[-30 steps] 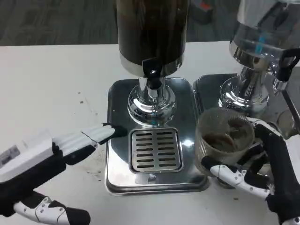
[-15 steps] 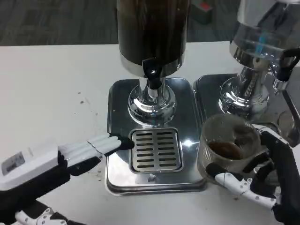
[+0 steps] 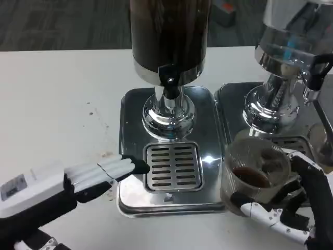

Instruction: Grasp the cup under the faucet to collect the drink, then remove the cup.

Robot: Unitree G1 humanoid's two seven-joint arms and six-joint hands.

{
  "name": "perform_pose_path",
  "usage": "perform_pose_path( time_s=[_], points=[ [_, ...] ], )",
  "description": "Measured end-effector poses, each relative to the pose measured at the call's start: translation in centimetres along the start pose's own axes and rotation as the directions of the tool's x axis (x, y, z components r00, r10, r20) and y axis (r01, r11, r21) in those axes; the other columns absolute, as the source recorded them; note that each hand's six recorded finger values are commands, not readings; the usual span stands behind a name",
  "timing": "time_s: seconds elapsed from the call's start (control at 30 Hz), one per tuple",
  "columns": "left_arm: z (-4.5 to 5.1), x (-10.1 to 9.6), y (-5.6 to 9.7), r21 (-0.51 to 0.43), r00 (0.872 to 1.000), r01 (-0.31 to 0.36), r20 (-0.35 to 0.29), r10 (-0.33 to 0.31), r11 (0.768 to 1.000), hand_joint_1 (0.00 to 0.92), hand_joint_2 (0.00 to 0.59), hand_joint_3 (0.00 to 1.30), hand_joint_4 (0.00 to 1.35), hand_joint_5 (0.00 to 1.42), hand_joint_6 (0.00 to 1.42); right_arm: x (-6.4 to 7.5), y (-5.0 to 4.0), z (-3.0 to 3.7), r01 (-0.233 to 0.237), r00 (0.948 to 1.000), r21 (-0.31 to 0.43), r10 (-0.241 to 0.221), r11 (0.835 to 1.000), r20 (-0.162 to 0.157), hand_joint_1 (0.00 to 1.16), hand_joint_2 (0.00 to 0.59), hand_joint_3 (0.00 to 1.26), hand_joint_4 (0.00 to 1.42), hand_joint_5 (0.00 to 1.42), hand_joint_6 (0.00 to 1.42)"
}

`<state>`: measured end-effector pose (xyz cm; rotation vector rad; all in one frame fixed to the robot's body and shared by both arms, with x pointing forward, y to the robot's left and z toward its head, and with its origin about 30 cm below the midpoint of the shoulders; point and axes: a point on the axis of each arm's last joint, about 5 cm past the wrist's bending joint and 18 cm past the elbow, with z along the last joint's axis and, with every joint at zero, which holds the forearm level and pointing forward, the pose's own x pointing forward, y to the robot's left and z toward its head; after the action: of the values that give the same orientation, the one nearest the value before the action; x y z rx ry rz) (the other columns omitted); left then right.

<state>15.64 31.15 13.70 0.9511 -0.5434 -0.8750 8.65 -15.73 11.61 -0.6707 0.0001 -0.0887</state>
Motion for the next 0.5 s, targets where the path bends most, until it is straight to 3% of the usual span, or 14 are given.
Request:
perform_pose_path(
  time_s=[0.13, 0.5],
  points=[
    [0.03, 0.01, 0.08, 0.003, 1.000, 0.000, 0.003, 0.000, 1.000, 0.000, 0.092, 0.06, 0.00, 0.03, 0.17, -0.09, -0.22, 0.30, 0.007, 0.9999, 0.005, -0.007, 1.000, 0.012, 0.78, 0.217, 0.56, 0.59, 0.77, 0.97],
    [0.10, -0.11, 0.00, 0.000, 1.000, -0.001, 0.000, 0.001, 1.000, 0.000, 0.088, 0.06, 0.00, 0.03, 0.17, -0.29, -0.19, 0.23, 0.001, 1.0000, 0.006, -0.001, 1.000, 0.003, 0.79, 0.220, 0.56, 0.60, 0.77, 0.97]
  ],
)
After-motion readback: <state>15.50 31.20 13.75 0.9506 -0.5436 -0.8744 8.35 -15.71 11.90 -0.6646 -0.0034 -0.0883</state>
